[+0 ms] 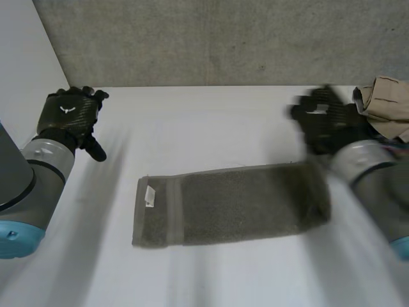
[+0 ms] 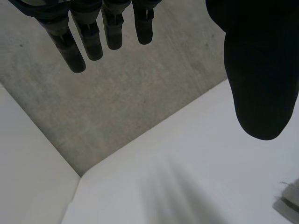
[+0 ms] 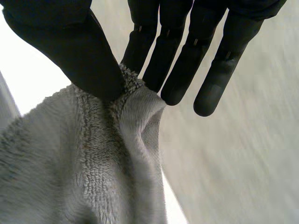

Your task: Fold the laundry.

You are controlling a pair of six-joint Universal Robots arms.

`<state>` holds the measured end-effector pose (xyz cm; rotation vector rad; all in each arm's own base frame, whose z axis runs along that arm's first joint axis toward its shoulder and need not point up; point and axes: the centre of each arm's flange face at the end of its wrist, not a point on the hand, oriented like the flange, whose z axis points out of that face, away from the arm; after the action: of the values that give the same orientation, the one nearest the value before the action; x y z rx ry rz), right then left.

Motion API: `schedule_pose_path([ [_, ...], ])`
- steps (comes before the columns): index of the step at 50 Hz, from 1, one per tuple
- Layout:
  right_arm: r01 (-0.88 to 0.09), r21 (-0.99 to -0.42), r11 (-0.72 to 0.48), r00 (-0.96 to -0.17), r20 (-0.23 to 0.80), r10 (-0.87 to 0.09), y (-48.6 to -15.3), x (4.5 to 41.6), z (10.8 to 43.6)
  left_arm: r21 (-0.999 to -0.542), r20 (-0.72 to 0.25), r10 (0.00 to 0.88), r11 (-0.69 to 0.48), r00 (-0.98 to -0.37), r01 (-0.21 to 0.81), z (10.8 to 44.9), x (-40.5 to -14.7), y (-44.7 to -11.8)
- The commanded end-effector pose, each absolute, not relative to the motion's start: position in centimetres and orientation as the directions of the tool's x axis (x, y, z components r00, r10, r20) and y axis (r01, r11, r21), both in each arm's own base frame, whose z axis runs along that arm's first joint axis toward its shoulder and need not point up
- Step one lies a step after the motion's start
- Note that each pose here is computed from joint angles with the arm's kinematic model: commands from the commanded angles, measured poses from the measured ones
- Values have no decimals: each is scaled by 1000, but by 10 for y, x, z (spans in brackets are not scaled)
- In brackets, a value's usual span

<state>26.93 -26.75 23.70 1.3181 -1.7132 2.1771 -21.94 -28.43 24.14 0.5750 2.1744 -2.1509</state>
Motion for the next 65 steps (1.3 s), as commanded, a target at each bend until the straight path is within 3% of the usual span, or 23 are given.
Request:
schedule_pose_path([
  [1,-266,-762,-591,-390,645,-657,-167,389,203,-964,-263,236,-26,-936,265,243,-218,-282],
  [4,-223,-766,-602,-292,642,-709,-133,419,179,-963,-263,240,-16,-934,267,240,-218,-281],
  [8,-250,-783,-570,-207,618,-758,-116,432,142,-963,-265,242,-10,-933,271,237,-218,-280],
  [12,-284,-787,-548,-195,606,-771,-113,431,137,-962,-265,250,-6,-931,273,235,-220,-279],
  [15,-336,-791,-511,-230,595,-770,-119,424,137,-961,-267,255,-2,-929,276,234,-220,-277],
  [19,-417,-806,-420,-333,566,-754,-127,409,150,-961,-267,265,2,-927,277,231,-222,-275],
  [24,-464,-868,-176,-527,430,-733,-167,360,161,-961,-265,289,2,-920,278,230,-227,-270],
  [27,-481,-874,-73,-582,380,-719,-180,332,154,-959,-266,336,0,-903,283,226,-237,-258],
  [33,-510,-860,-9,-611,370,-700,-181,306,142,-961,-255,535,-45,-806,274,221,-277,-220],
  [38,-513,-858,17,-641,370,-673,-185,292,136,-954,-248,595,-11,-764,300,194,-296,-219],
  [43,-506,-863,8,-652,376,-658,-187,290,132,-949,-264,576,-13,-774,315,175,-316,-238],
  [47,-510,-860,13,-655,378,-655,-189,290,126,-936,-297,500,14,-813,351,158,-319,-259],
  [54,-515,-857,11,-652,383,-654,-190,290,121,-897,-386,347,75,-855,436,141,-299,-283],
  [58,-516,-856,11,-663,391,-638,-193,287,122,-852,-450,348,109,-822,512,135,-285,-270],
  [65,-613,-789,-39,-627,516,-584,-196,270,136,-859,-457,338,73,-823,507,167,-269,-241],
])
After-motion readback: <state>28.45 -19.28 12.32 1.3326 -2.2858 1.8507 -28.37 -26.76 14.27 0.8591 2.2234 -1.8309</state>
